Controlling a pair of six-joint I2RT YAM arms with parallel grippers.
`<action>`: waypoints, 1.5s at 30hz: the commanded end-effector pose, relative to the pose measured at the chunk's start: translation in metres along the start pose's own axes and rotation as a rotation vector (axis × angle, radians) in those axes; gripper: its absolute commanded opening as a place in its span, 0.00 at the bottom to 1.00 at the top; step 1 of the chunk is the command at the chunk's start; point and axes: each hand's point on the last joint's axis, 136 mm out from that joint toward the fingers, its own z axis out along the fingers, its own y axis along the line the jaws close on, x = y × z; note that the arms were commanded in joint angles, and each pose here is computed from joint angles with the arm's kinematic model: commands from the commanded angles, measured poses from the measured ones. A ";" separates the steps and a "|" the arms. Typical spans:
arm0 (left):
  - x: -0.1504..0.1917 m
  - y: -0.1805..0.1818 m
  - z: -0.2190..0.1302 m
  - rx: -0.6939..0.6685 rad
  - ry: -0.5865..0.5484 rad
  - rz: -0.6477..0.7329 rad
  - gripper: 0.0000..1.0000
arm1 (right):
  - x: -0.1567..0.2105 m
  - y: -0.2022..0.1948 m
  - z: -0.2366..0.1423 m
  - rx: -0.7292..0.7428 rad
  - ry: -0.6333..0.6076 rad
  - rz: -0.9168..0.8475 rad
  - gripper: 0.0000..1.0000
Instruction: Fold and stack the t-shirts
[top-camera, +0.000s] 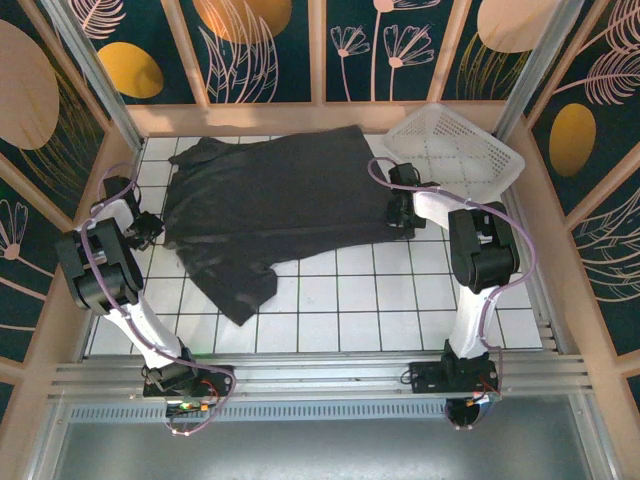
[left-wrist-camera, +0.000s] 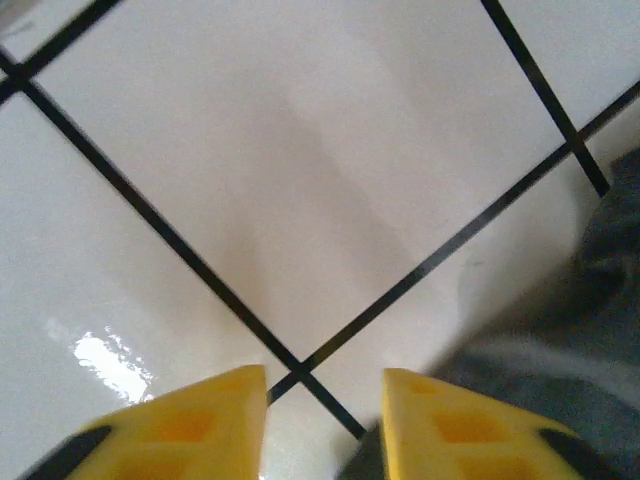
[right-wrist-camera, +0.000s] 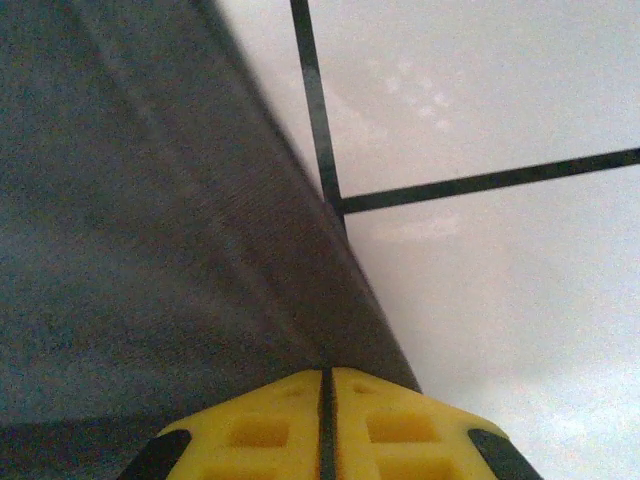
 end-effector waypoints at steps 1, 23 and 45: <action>-0.001 0.009 -0.031 -0.003 -0.063 -0.053 0.55 | -0.003 -0.001 -0.022 -0.015 0.016 -0.012 0.16; 0.334 -0.005 -0.106 0.028 0.415 0.446 0.47 | 0.006 -0.008 -0.084 -0.190 -0.050 0.104 0.38; 0.323 0.026 -0.072 -0.068 0.234 0.422 0.16 | 0.025 -0.035 -0.078 -0.181 -0.059 0.265 0.43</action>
